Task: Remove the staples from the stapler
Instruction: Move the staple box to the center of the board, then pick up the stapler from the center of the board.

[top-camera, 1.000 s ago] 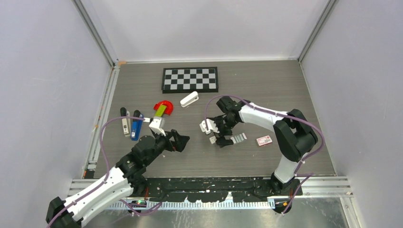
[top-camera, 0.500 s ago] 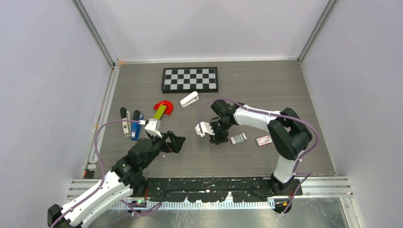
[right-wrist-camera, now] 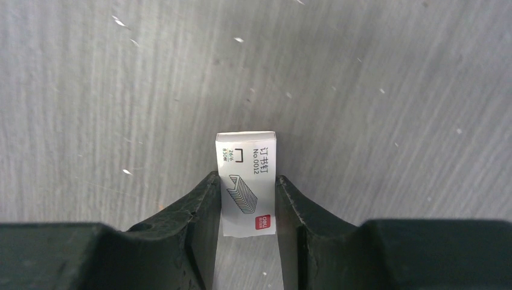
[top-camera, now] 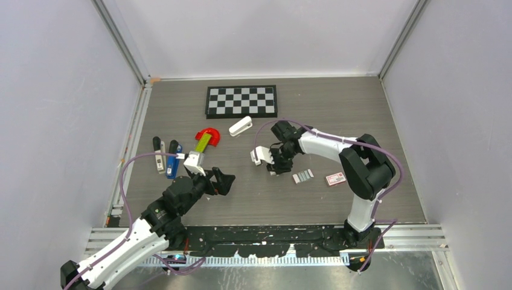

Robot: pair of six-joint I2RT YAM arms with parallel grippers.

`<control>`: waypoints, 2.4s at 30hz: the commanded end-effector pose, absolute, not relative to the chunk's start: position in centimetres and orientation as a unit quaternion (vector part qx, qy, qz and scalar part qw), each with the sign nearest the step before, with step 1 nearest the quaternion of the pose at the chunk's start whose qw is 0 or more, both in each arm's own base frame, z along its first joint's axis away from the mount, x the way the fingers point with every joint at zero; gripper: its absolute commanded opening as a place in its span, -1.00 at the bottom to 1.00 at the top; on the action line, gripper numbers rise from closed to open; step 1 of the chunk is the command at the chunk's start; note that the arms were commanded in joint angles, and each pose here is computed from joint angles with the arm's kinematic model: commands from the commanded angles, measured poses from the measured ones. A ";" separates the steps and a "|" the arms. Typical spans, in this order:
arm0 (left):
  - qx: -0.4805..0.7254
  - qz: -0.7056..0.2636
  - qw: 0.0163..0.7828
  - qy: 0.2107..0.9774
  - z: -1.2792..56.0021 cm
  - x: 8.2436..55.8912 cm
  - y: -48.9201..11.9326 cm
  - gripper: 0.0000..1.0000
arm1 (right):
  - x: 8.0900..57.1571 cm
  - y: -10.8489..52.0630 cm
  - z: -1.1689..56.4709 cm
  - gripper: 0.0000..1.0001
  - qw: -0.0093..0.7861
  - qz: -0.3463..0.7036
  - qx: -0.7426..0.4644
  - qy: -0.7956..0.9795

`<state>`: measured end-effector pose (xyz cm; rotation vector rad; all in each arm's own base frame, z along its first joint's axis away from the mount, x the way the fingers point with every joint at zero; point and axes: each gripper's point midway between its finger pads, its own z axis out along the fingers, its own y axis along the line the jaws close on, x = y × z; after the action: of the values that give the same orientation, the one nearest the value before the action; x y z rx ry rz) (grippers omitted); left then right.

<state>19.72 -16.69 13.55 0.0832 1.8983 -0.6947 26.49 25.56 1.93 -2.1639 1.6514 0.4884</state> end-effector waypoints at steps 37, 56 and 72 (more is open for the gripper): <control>-0.019 -0.189 0.435 0.880 20.3 28.4 -10.8 0.72 | 28.1 21.8 19.3 0.74 0.267 0.337 -0.468 0.772; -0.031 0.007 0.304 0.952 12.5 36.3 2.4 0.54 | 26.6 22.8 19.7 0.70 0.271 0.404 -0.443 0.753; -0.037 -0.041 0.255 0.965 6.9 37.4 4.4 0.08 | 26.4 23.1 19.1 0.68 0.265 0.406 -0.444 0.754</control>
<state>36.10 4.75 5.79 -0.1197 2.6649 -0.0513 26.43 22.61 18.11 -1.1893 2.0950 1.0884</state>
